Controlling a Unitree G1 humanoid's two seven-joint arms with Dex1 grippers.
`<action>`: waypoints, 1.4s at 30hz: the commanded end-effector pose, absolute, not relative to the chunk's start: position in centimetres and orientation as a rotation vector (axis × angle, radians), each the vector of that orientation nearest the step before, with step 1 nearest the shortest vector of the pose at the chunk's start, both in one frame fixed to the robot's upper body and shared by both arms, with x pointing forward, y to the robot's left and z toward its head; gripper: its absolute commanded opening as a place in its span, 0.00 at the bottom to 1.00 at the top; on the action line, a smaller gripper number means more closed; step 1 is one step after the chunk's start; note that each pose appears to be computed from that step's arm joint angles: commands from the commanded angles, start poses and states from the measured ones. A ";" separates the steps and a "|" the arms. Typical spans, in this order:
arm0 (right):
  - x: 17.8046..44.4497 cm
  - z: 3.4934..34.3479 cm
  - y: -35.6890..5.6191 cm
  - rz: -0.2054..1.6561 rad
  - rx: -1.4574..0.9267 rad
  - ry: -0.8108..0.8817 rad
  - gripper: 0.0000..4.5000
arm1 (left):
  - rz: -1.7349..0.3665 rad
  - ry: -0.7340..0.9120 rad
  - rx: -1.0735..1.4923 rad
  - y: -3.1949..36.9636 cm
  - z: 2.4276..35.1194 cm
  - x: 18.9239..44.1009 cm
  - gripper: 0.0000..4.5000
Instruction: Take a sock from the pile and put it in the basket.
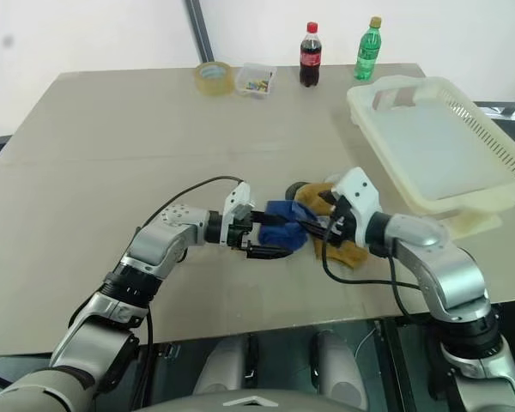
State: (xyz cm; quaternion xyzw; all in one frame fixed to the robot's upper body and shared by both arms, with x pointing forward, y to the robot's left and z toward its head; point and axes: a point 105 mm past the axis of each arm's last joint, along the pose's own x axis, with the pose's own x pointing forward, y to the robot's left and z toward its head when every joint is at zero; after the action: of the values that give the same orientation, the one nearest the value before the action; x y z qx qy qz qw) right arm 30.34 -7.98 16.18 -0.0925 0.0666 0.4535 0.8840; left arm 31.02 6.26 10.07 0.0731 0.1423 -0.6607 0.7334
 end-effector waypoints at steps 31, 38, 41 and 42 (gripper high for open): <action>30.9 4.4 -3.7 1.358 -0.453 0.503 0.06 | -1.105 0.123 0.100 16.2 13.7 28.7 1.00; 35.0 13.0 -4.7 1.126 -0.104 0.194 0.03 | -1.129 0.043 0.088 15.4 14.5 28.8 1.00; 37.5 19.2 -7.5 0.954 0.063 0.017 0.03 | -1.128 -0.022 0.061 14.5 15.4 29.3 1.00; 38.7 21.6 -9.2 0.868 0.116 -0.045 0.03 | -1.126 -0.053 0.051 14.1 15.9 29.6 1.00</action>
State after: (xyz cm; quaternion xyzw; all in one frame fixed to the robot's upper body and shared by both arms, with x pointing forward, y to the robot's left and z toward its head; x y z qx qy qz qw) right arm 36.67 -6.32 14.27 0.0098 0.0846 0.4826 0.8717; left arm 29.25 14.84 13.64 0.0205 0.0293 -0.5308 0.8467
